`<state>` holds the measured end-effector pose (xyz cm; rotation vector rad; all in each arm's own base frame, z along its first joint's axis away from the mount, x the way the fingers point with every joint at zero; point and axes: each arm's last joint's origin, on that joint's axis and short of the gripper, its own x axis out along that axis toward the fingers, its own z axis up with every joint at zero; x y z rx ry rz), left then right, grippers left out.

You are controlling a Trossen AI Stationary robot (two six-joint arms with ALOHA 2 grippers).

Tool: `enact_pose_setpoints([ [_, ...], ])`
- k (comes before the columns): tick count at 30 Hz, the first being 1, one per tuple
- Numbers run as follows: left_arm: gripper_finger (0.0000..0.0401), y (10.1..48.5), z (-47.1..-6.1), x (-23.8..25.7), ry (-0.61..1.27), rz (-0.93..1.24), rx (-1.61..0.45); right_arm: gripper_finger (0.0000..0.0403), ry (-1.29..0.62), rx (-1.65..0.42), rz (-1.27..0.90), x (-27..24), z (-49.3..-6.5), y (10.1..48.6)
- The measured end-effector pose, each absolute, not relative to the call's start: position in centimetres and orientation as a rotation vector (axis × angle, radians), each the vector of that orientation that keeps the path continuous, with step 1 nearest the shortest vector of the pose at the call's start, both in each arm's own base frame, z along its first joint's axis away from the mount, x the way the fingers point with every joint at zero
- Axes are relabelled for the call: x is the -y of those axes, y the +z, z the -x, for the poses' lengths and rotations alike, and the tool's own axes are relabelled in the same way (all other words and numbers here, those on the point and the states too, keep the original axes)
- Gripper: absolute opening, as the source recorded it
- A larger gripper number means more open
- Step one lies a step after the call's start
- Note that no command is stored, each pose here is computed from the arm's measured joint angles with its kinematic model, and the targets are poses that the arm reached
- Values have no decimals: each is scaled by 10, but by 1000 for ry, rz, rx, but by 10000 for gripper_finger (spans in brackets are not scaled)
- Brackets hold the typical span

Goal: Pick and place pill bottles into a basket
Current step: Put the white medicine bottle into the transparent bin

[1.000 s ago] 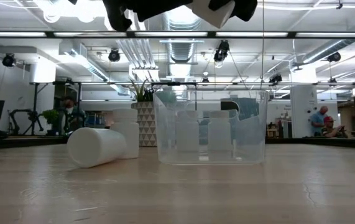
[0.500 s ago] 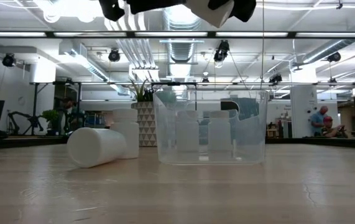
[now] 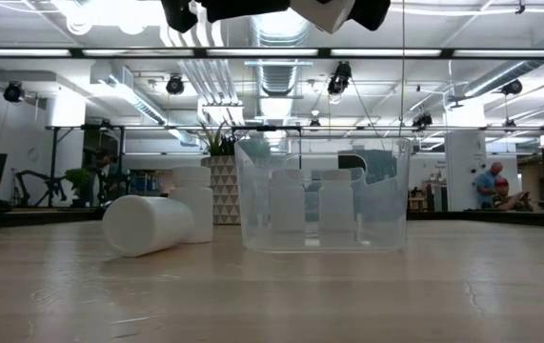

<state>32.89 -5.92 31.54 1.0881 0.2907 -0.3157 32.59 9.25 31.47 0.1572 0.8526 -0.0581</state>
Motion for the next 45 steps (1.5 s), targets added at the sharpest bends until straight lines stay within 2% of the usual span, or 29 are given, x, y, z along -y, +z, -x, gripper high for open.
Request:
enact_pose_setpoints([
  [14, 218, 318, -329, 64, -330, -1084, -265, 148, -66, -854, -157, -90, -327, 314],
  [23, 145, 316, -328, 65, -340, -1059, -282, 148, -64, -855, -156, -90, -327, 314],
  [32, 144, 316, -327, 66, -335, -1036, -294, 150, -59, -844, -162, -90, -328, 314],
  [36, 144, 316, -327, 66, -333, -1033, -297, 172, -58, -841, -163, -90, -328, 315],
  [45, 144, 312, -325, 65, -336, -1019, -345, 252, -70, -824, -196, -90, -329, 317],
])
